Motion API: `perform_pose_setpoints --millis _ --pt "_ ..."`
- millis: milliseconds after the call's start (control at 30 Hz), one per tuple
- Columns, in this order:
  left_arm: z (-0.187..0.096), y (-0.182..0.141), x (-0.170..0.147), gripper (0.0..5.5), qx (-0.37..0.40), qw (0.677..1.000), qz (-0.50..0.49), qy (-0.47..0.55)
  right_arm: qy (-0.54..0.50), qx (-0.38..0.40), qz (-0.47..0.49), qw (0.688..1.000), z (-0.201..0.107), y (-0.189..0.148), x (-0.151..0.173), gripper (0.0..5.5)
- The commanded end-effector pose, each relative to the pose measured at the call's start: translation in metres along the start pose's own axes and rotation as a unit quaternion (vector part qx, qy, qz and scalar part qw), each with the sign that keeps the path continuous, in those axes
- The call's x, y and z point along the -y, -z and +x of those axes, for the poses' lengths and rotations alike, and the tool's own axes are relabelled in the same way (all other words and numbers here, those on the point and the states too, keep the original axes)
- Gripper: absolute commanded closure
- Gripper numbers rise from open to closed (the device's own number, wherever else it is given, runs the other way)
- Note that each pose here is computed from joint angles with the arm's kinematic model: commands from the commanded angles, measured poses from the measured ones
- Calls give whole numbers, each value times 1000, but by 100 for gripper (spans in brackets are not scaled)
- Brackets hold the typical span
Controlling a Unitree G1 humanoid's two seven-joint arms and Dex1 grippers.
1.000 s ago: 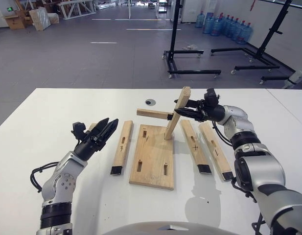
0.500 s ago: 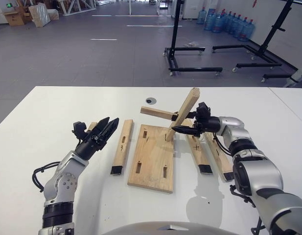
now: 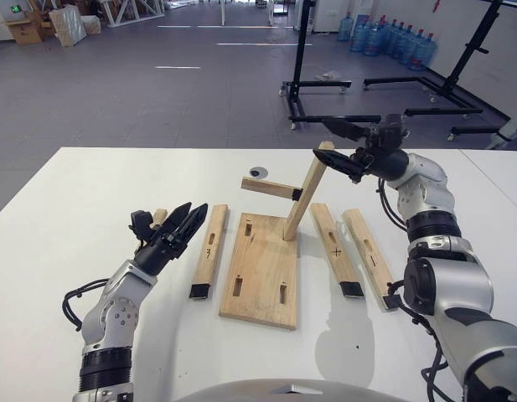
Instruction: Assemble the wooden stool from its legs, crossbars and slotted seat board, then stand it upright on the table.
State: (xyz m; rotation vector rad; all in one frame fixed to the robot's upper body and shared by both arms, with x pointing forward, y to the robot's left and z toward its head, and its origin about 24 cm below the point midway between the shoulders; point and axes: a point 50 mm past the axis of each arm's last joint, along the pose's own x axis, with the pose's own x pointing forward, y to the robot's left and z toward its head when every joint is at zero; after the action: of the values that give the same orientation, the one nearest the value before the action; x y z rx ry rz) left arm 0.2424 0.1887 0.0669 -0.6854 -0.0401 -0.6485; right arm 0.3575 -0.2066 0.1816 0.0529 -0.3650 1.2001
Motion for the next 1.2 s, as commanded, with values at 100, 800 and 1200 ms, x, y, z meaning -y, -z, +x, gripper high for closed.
perform_pose_setpoints --millis 100,800,1200 --pt "1 1 -1 101 -1 1000 7 -6 -10 23 -24 999 6 -10 -5 93" --pt "5 56 23 101 -304 948 95 16 -59 -5 14 998 22 24 -41 93" --pt "-4 79 -1 101 -408 904 122 -45 -93 7 -4 996 34 12 -50 93"
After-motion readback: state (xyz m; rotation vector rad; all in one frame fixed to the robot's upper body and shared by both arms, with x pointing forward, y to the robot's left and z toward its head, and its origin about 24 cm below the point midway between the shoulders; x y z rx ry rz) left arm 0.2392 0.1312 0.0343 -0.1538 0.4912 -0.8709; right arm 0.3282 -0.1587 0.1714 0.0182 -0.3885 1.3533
